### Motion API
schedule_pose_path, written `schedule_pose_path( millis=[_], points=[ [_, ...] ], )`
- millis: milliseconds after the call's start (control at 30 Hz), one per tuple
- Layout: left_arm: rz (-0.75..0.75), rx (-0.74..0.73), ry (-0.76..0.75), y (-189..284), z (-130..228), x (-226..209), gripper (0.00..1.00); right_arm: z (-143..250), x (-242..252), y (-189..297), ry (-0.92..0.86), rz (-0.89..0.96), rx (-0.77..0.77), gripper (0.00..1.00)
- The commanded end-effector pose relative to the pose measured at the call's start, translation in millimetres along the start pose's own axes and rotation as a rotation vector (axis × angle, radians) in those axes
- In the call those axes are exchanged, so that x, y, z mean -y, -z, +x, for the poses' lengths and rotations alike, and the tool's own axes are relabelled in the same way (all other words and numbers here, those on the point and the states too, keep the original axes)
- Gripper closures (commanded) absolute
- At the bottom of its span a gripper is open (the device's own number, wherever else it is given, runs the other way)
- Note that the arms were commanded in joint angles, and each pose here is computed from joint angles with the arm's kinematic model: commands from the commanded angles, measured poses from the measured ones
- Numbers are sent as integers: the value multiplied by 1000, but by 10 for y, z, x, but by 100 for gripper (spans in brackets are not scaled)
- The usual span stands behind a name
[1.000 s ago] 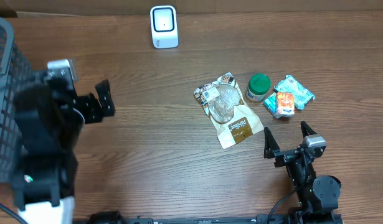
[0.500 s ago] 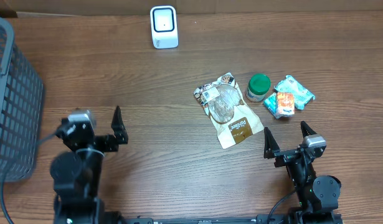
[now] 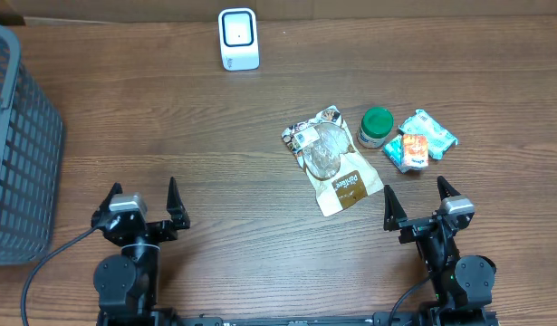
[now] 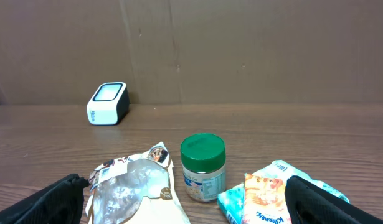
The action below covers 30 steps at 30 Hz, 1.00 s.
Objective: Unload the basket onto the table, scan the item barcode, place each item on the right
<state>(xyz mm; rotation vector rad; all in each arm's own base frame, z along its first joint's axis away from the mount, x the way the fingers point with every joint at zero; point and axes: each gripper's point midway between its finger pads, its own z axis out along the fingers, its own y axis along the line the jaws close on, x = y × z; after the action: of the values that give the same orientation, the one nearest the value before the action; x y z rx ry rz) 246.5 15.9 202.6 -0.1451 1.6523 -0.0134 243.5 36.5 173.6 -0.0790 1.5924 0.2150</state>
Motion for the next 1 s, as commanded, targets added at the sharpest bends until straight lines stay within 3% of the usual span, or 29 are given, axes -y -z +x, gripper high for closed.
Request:
schedule_pose_path(
  millis=[0,300,967],
  points=[
    [-15,37,-9,7,61,-33,0,16,-2,0,-5,-4,5,0],
    [-19,18,-7,-30,448,-75,0,16,-2,0,-5,-4,5,0],
    [-6,18,-8,-30,447,-53,1,16,-2,0,-5,-4,5,0]
  ],
)
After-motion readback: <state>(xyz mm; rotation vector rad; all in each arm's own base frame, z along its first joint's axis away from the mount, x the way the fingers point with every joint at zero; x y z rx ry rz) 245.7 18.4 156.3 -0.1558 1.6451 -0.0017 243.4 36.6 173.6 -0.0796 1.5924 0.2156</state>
